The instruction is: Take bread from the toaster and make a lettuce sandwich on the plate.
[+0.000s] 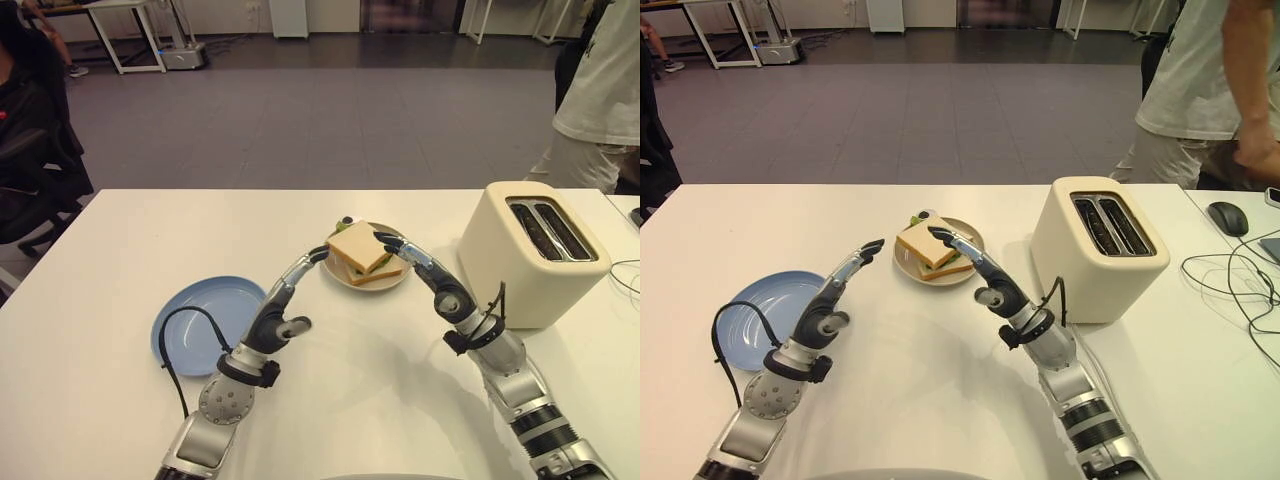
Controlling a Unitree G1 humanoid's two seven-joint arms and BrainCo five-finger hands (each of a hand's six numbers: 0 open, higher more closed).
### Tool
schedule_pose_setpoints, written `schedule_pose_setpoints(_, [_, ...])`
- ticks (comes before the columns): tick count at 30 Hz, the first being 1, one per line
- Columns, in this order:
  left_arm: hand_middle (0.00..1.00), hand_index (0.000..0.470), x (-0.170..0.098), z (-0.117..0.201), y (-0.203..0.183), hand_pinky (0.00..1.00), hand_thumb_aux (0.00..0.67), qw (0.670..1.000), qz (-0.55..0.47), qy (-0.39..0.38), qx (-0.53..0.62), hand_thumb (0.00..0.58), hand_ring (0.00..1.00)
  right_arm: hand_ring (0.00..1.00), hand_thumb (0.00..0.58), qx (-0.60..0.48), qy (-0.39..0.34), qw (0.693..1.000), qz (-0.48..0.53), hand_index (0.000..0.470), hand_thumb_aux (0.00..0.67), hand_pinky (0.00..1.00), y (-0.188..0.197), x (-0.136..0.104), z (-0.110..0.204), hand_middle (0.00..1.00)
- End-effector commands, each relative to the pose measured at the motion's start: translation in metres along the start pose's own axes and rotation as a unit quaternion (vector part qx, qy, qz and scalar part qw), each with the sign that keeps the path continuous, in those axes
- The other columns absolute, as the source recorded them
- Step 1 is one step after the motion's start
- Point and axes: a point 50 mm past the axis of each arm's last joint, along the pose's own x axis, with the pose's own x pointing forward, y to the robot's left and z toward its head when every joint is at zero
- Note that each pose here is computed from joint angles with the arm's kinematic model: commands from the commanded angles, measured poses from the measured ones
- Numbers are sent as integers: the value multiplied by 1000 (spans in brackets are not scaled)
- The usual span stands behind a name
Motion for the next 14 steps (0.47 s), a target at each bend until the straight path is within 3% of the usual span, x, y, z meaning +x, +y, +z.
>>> schedule_pose_setpoints(1, [0, 0, -5, -9, 8, 0, 0, 998, 22, 12, -54, 0, 0, 0, 0, 80, 35, 995, -40, 0, 0, 0, -18, -7, -17, 0])
schedule_pose_setpoints(14, [0, 0, -9, -16, 14, 0, 0, 997, 18, 24, -65, 0, 0, 0, 0, 70, 21, 997, -7, 0, 0, 0, -14, -2, -21, 0])
